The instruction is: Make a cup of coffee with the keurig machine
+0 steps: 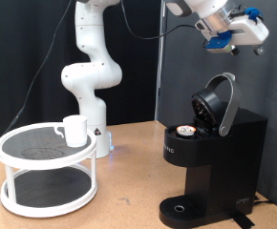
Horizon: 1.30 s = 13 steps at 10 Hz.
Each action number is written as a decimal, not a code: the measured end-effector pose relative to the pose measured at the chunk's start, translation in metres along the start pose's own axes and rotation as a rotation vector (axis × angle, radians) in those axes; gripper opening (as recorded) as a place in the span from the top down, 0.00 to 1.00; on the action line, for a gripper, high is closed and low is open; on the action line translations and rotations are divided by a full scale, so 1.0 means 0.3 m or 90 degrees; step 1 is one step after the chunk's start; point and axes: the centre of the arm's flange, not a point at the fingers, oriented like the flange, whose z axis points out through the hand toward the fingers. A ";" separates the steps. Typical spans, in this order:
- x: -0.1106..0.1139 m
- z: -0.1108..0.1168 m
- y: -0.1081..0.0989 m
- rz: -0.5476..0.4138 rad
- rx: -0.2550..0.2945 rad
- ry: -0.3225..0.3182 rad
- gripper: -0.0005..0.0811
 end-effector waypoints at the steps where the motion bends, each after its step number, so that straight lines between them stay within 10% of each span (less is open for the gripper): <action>1: 0.003 0.002 -0.002 -0.004 0.008 0.010 0.09; 5: 0.025 0.013 -0.021 -0.007 0.027 0.041 0.43; 7: 0.049 0.028 -0.039 -0.004 0.033 0.058 0.83; 13: 0.121 0.057 -0.108 0.022 0.038 0.083 0.99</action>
